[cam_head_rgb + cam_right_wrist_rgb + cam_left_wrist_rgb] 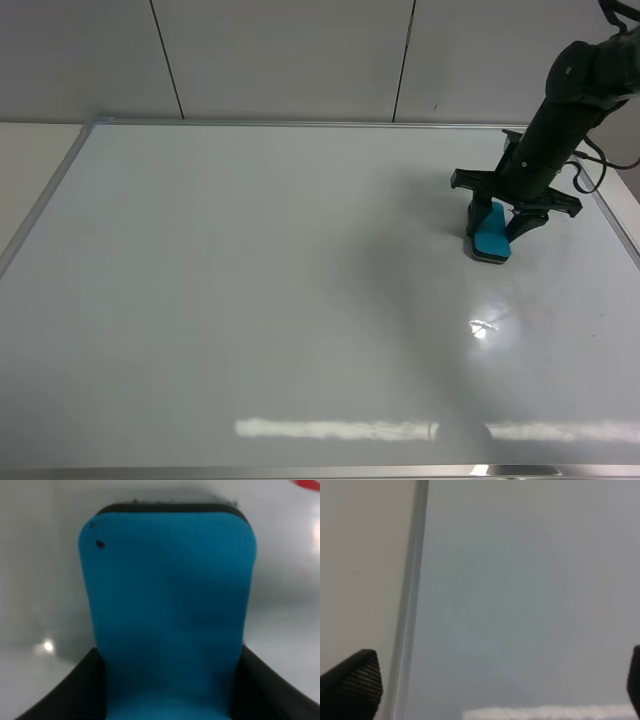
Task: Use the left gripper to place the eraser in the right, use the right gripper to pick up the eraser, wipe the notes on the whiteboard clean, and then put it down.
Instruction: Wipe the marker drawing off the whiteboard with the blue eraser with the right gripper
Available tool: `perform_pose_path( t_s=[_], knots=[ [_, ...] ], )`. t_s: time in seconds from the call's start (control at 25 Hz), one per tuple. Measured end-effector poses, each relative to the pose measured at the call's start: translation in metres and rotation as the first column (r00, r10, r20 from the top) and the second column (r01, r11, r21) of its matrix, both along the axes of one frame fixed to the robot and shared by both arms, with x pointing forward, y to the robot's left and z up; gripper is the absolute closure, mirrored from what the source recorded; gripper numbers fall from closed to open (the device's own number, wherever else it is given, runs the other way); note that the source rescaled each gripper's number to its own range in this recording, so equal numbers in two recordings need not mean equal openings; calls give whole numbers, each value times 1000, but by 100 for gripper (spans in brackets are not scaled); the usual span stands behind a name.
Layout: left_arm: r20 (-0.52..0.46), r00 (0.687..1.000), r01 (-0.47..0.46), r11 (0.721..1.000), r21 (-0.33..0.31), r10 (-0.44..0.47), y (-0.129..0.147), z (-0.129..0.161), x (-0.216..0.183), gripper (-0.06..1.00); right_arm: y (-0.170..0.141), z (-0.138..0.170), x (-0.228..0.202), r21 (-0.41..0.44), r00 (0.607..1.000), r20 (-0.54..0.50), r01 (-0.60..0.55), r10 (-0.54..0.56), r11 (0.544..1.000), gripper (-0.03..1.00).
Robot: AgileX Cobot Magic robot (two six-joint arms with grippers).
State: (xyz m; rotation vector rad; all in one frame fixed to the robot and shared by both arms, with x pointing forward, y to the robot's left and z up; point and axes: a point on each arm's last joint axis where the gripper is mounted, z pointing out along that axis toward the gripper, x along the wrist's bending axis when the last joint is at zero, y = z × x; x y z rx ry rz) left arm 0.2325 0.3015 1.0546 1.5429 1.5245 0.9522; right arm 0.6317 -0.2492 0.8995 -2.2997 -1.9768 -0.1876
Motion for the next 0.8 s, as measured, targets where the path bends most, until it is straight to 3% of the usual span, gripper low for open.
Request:
perform_pose_path(
  t_s=[0.16,0.4,0.52,0.8],
  knots=[
    [0,1000,0,1000,0,0,0,0,0,-6,12,-1,18,12,999,-24,-31,31,999,94],
    [0,1000,0,1000,0,0,0,0,0,-6,6,0,24,4,998,-55,-33,34,999,95],
    [0,1000,0,1000,0,0,0,0,0,-6,-13,0,26,-23,999,-52,-8,7,1000,95],
    [0,1000,0,1000,0,0,0,0,0,-6,-74,2,26,-206,996,-54,52,-65,977,95]
  ],
)
